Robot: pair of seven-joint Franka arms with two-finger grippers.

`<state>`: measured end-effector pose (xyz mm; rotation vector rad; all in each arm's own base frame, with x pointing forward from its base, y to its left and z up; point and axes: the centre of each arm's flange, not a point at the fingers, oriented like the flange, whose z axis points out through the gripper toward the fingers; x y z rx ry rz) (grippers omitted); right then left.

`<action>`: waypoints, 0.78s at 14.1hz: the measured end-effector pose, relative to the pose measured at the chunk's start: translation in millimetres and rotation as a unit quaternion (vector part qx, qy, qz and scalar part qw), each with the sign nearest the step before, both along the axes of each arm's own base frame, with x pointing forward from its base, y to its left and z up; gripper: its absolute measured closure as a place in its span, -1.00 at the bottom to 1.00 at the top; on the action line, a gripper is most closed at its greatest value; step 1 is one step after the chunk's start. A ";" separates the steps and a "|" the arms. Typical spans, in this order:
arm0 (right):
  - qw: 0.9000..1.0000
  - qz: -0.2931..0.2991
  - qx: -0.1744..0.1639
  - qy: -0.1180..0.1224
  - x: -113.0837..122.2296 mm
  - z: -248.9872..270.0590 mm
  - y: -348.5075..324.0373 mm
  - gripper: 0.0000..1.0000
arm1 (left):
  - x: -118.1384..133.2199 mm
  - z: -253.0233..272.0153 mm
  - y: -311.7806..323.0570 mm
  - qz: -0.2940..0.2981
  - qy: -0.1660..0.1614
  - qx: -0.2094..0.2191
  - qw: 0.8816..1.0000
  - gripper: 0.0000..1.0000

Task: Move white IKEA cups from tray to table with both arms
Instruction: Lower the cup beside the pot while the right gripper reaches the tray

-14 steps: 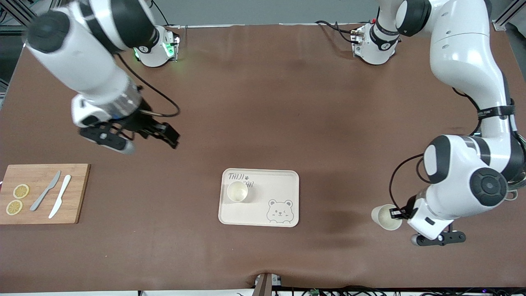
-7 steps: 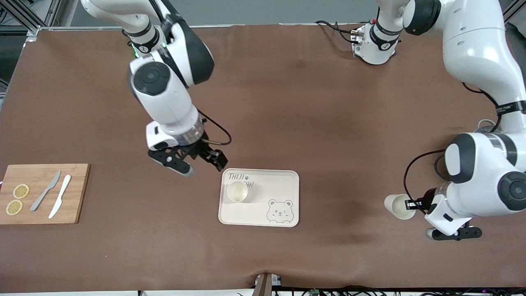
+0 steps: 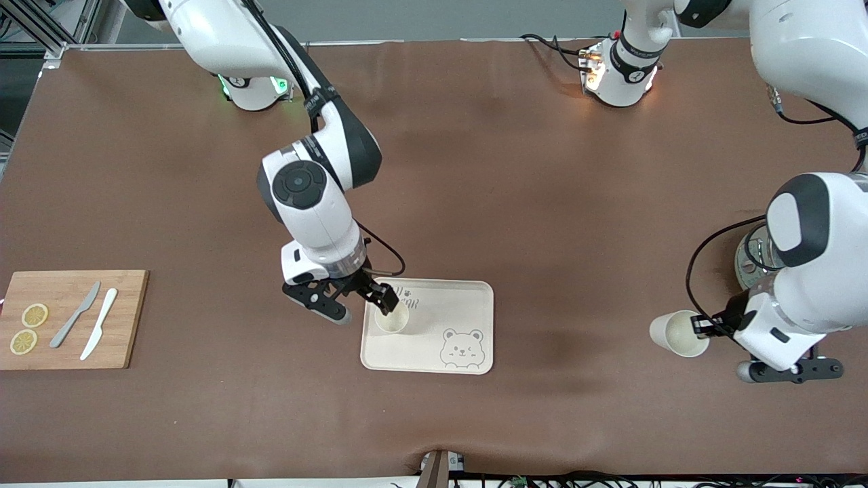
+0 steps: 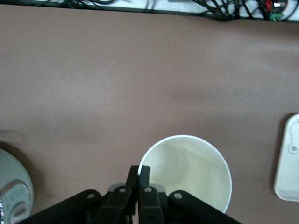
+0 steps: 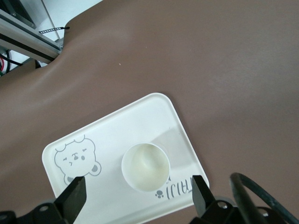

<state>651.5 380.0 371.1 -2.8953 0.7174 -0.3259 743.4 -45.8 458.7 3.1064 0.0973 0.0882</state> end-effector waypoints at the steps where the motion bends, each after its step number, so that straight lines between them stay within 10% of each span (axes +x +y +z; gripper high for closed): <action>1: 1.000 0.005 -0.011 -0.003 2.3 -9.8 0.5 -1.00 | 0.5 -10.5 14.8 0.002 0.007 0.001 1.000 0.95; 8: 0.995 0.077 -0.061 0.008 7.9 -39.3 -10.1 -1.00 | 7.2 -92.6 -5.7 -0.013 -0.022 -0.023 0.999 0.95; 11: 0.992 0.115 -0.034 0.035 5.2 -47.2 -8.7 -1.00 | 0.0 -135.4 0.7 -0.003 -0.054 -0.020 0.998 0.95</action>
